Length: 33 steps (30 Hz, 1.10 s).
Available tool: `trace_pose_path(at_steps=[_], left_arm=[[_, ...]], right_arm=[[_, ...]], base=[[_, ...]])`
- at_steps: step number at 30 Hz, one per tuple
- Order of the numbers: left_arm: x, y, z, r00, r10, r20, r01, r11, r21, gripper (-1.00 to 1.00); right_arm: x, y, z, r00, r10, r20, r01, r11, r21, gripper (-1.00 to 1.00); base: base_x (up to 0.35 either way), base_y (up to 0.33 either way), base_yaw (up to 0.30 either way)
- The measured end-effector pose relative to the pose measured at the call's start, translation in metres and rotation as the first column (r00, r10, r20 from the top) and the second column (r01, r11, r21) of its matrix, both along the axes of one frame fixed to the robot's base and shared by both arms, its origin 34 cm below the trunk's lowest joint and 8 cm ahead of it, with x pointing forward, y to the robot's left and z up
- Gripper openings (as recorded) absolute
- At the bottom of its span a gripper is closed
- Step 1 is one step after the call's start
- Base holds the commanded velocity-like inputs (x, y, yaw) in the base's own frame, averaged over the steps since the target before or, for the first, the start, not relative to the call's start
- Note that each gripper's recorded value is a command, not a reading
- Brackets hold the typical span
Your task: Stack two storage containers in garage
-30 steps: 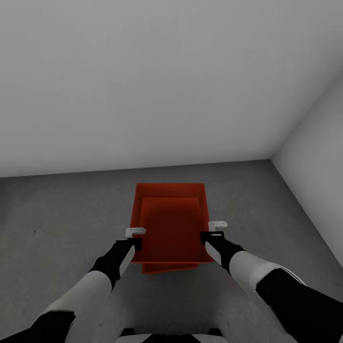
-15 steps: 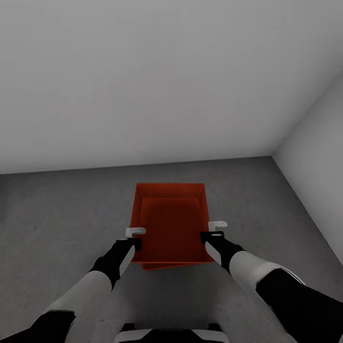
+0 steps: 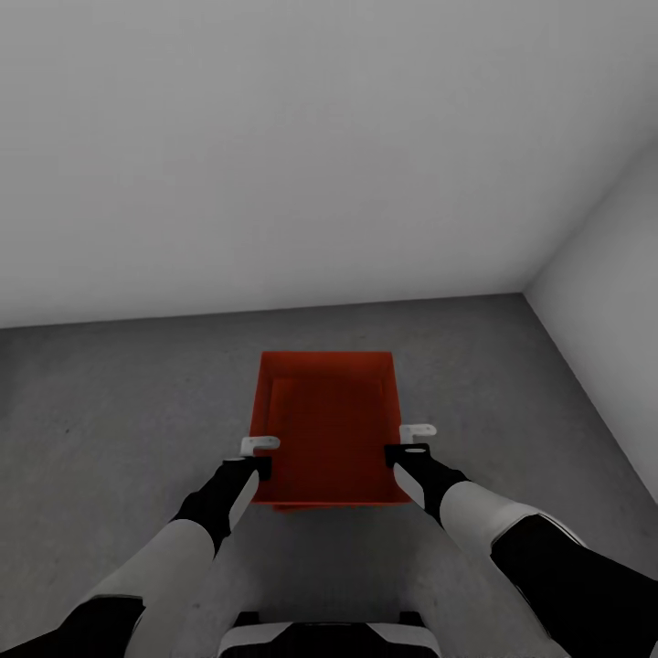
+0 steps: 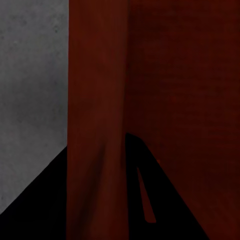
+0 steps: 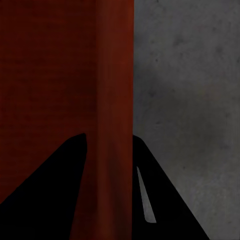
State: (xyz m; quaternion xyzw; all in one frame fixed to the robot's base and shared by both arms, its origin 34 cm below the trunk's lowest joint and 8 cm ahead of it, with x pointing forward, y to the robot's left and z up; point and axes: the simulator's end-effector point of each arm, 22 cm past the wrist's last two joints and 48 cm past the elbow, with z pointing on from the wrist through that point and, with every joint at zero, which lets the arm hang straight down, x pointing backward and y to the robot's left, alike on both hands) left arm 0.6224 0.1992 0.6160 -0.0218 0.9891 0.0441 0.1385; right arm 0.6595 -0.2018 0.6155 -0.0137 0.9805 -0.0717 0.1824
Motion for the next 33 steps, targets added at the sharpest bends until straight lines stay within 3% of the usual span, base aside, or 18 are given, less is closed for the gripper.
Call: trace_pose_path(at_steps=[33], left_arm=[[-0.015, 0.0, -0.019, 0.999, 0.0, -0.038, 0.0, 1.0, -0.001, -1.0]], right_arm=[[-0.015, 0.0, -0.02, 0.999, 0.001, -0.039, -0.002, 1.0, -0.001, -1.0]], base=[[0.0, 0.0, 0.0]])
